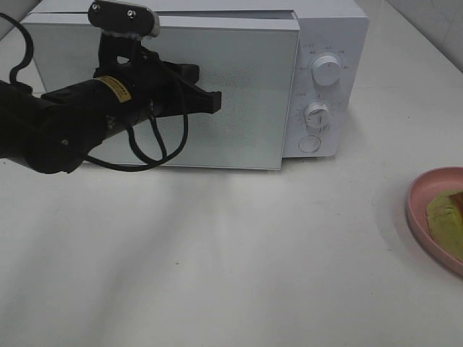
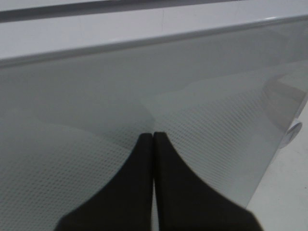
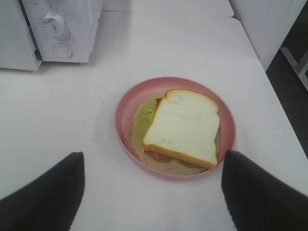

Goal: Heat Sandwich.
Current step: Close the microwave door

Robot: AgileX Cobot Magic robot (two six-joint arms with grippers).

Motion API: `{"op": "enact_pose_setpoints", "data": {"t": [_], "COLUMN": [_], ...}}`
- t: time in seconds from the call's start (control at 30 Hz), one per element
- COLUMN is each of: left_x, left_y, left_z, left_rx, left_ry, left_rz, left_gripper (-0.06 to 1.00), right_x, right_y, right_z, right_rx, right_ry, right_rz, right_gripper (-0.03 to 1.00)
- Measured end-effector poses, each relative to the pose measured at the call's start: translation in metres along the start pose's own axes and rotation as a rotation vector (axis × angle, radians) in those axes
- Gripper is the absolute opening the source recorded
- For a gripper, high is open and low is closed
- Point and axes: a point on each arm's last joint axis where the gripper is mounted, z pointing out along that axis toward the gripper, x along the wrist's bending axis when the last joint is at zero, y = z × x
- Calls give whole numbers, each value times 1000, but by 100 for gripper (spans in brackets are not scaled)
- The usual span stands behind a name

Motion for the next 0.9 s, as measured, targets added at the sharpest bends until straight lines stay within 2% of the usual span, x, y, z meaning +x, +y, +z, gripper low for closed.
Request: {"op": "enact_pose_setpoints", "data": {"t": [0.13, 0.57, 0.9], "left_x": [-12, -26, -36], "left_y": [-1, -6, -3], "left_z": [11, 32, 49], "left_rx": [-4, 51, 35], "left_ry": [-18, -44, -69], "left_rz": [-9, -10, -2], "left_gripper": [0, 0, 0], "right_x": [0, 0, 0], "right_y": [0, 0, 0], "right_z": [0, 0, 0], "right_rx": [0, 0, 0], "right_ry": [0, 0, 0], "right_rz": [0, 0, 0], "right_gripper": [75, 75, 75]}}
